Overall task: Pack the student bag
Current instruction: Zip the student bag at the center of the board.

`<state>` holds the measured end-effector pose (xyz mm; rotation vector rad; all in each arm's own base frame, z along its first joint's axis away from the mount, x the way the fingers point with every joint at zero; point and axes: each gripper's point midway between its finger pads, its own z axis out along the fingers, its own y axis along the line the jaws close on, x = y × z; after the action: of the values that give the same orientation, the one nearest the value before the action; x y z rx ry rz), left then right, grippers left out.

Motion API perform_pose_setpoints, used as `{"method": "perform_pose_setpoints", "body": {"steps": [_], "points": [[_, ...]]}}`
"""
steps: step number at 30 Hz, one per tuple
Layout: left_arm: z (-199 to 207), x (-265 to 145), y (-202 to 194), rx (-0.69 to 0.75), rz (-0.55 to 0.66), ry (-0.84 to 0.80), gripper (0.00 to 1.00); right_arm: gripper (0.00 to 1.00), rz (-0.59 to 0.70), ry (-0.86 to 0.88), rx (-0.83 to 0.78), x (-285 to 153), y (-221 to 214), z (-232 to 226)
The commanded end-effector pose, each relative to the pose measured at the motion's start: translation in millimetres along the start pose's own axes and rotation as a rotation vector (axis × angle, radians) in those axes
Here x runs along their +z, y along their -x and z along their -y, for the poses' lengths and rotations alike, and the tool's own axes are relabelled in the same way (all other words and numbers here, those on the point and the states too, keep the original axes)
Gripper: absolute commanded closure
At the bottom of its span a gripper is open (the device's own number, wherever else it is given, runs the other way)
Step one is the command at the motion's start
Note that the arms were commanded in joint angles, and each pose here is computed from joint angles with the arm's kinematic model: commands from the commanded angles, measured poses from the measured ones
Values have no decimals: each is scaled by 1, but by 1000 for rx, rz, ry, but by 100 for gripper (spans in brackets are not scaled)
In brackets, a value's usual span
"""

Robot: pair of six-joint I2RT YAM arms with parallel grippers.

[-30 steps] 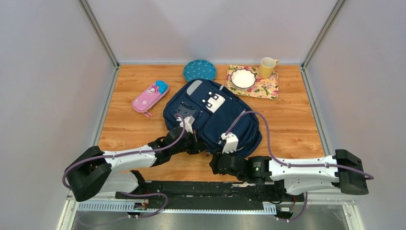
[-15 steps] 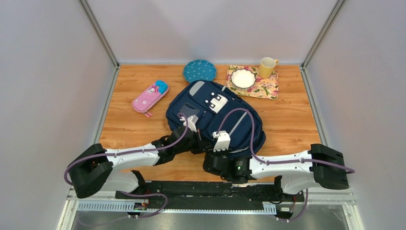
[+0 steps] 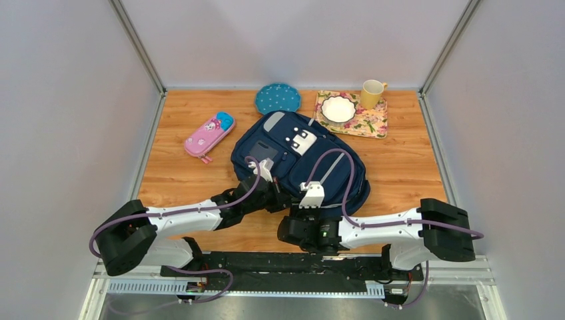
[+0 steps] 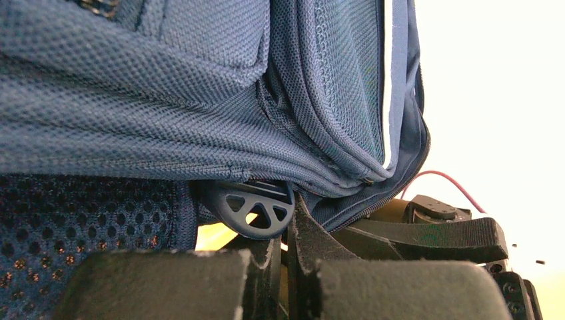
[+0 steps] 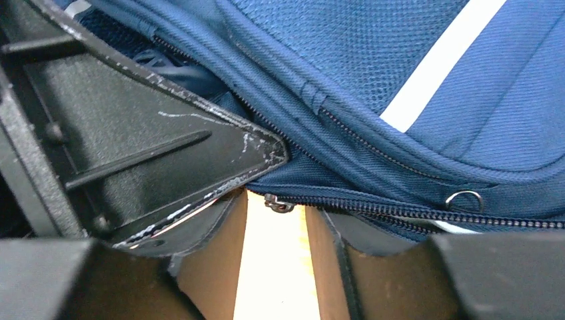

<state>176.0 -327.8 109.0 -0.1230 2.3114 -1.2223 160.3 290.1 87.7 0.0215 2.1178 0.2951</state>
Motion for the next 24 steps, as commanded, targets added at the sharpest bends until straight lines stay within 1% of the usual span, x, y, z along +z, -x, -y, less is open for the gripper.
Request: {"method": "perform_pose_setpoints", "body": {"steps": [1, 3, 4, 5, 6, 8, 9, 10, 13, 14, 16, 17, 19, 20, 24], "points": [[68, -17, -1, -11, -48, -233, 100, 57, 226, -141, 52, 16, 53, 21], [71, -19, -3, -16, -65, -254, 100, 59, 226, -157, 35, 21, 55, 25], [72, -20, -4, -20, -69, -259, 100, 62, 233, -141, 47, 22, 57, 20], [72, -21, -5, -21, -73, -263, 100, 68, 226, -133, 13, 22, 57, 19], [70, -21, -6, -19, -75, -259, 100, 81, 224, -118, 18, 21, 58, 16], [68, -22, -5, -17, -64, -254, 100, 89, 219, -107, 12, 19, 59, 16], [65, -22, -5, -9, -59, -247, 100, 96, 217, -106, 10, 18, 59, 18], [61, -22, -5, -6, -57, -230, 100, 99, 222, -100, 15, 14, 63, 22], [49, -24, -3, 19, -30, -184, 100, 100, 190, -46, 20, 5, 65, 22], [47, -25, 1, 27, -10, -171, 100, 100, 141, -16, -2, 4, 53, 24], [36, -27, 1, 67, -7, -121, 100, 100, 94, 37, -14, -1, 46, 23], [33, -28, 6, 78, 19, -101, 100, 100, 41, 90, -12, -7, 36, 21], [23, -29, 8, 104, 28, -62, 100, 100, -21, 164, -23, -14, 26, 16], [22, -30, 10, 110, 39, -57, 100, 100, -65, 219, -3, -22, 22, 11], [12, -34, 13, 136, 47, -31, 100, 100, -136, 297, 24, -34, 6, 15]]}}
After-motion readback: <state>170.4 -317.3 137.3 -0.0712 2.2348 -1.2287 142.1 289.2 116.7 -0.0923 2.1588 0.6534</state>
